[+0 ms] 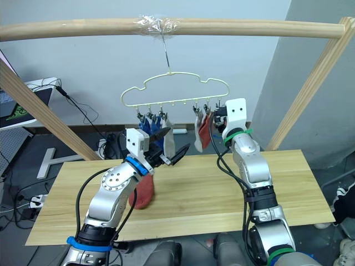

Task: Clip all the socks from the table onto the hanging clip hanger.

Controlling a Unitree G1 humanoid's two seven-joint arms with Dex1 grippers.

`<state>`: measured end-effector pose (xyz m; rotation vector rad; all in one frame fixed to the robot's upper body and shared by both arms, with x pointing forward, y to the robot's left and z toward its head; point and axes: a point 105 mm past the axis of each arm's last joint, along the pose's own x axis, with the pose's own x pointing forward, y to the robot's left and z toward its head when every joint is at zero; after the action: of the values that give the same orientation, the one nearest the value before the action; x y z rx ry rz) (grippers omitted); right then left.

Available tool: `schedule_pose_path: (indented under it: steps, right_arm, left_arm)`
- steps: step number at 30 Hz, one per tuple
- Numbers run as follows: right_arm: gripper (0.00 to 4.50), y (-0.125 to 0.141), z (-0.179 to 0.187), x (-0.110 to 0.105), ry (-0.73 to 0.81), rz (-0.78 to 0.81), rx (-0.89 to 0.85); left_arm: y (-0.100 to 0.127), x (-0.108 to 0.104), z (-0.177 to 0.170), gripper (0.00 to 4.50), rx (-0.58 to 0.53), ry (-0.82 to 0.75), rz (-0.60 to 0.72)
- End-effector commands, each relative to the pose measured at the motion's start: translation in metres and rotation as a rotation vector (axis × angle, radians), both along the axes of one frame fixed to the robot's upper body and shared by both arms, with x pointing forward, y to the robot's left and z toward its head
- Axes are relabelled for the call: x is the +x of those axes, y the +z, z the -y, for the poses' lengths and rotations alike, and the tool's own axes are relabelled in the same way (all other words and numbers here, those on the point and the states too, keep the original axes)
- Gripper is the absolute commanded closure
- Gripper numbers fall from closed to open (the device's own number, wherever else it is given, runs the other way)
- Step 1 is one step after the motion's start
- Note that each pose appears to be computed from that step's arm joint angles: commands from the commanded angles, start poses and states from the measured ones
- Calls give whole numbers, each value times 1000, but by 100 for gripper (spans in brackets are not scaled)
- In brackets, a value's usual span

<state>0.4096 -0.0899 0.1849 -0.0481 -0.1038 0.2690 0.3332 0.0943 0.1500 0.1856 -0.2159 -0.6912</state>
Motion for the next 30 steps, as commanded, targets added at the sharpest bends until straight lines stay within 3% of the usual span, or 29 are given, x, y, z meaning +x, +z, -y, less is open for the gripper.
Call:
schedule_pose_path:
  steps: [1, 14, 30]
  right_arm:
    - [234, 20, -5, 1, 13, 71, 10]
    - [234, 24, -14, 6, 66, 87, 2]
    - [234, 29, -18, 7, 85, 103, 4]
  left_arm:
    - [20, -4, 4, 0, -13, -14, 71]
    - [45, -10, 13, 0, -81, -91, 106]
    - [53, -13, 16, 0, -96, -106, 121]
